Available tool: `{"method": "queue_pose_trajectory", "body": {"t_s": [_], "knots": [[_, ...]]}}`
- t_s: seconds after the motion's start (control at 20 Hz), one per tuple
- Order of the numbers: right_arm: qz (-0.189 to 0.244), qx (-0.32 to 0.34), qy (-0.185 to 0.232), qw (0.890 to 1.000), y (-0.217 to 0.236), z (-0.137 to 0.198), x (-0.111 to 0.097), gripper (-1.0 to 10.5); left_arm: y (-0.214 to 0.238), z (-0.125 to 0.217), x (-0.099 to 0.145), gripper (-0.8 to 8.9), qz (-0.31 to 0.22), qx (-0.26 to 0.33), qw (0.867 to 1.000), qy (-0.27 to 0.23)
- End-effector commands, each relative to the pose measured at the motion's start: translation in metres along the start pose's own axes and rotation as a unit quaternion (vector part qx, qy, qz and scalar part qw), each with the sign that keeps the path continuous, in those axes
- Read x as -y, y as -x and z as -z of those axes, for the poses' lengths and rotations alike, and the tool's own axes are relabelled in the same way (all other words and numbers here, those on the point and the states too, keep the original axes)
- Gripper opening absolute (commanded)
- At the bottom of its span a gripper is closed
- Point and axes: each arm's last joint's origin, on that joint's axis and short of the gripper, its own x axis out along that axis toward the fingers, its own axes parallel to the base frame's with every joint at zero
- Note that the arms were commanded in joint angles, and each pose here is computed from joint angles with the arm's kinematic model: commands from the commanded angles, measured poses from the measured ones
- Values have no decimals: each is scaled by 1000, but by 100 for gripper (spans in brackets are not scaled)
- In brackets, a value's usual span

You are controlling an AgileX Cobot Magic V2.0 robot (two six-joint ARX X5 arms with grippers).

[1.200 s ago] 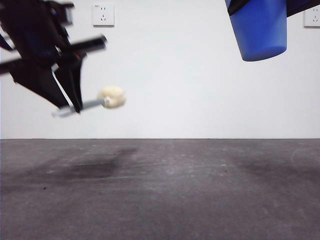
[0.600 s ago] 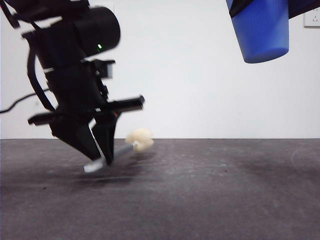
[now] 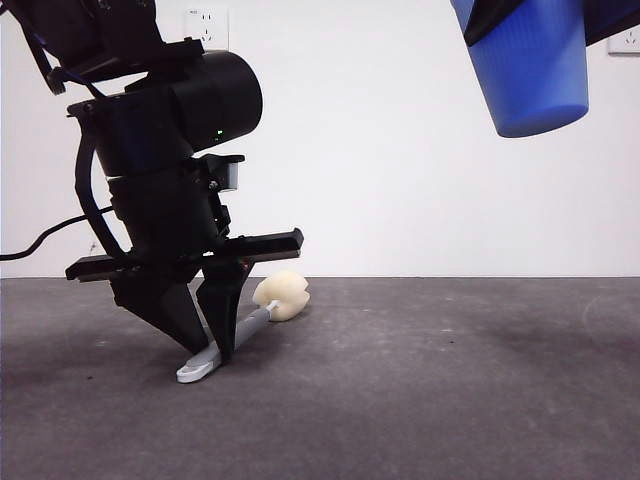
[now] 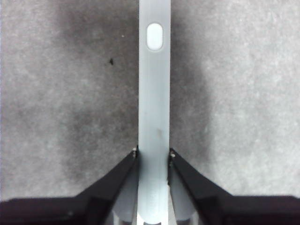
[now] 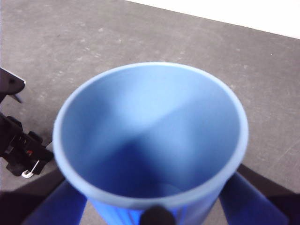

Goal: Pick up the cup brush,pick up the cup,insert the brush into the cup,clean the cup,put the cup brush back,put the cup back to the fixed position on the table

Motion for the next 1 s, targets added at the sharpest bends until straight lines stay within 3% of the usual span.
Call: {"method": "queue_pose_trajectory", "body": {"t_s": [0.05,0.2,0.45,0.65,1.0], "knots": [[-2,2,-10,1000,0,-1,0,-17,-7,3,1,60,7,-9,1000,29],[-28,-6,-18,999,-4,0,-3,-17,-7,5,3,323,13,-17,999,24],[-42,-10,-17,999,-22,0,-7,-17,-1,5,2,324,19,-24,999,20],[-40,12,-6,999,-47,-2,-9,-17,24,-1,2,324,34,5,999,10],[-44,-15,-16,999,-119,39,5,-17,119,-2,-9,324,115,75,990,-27]]}}
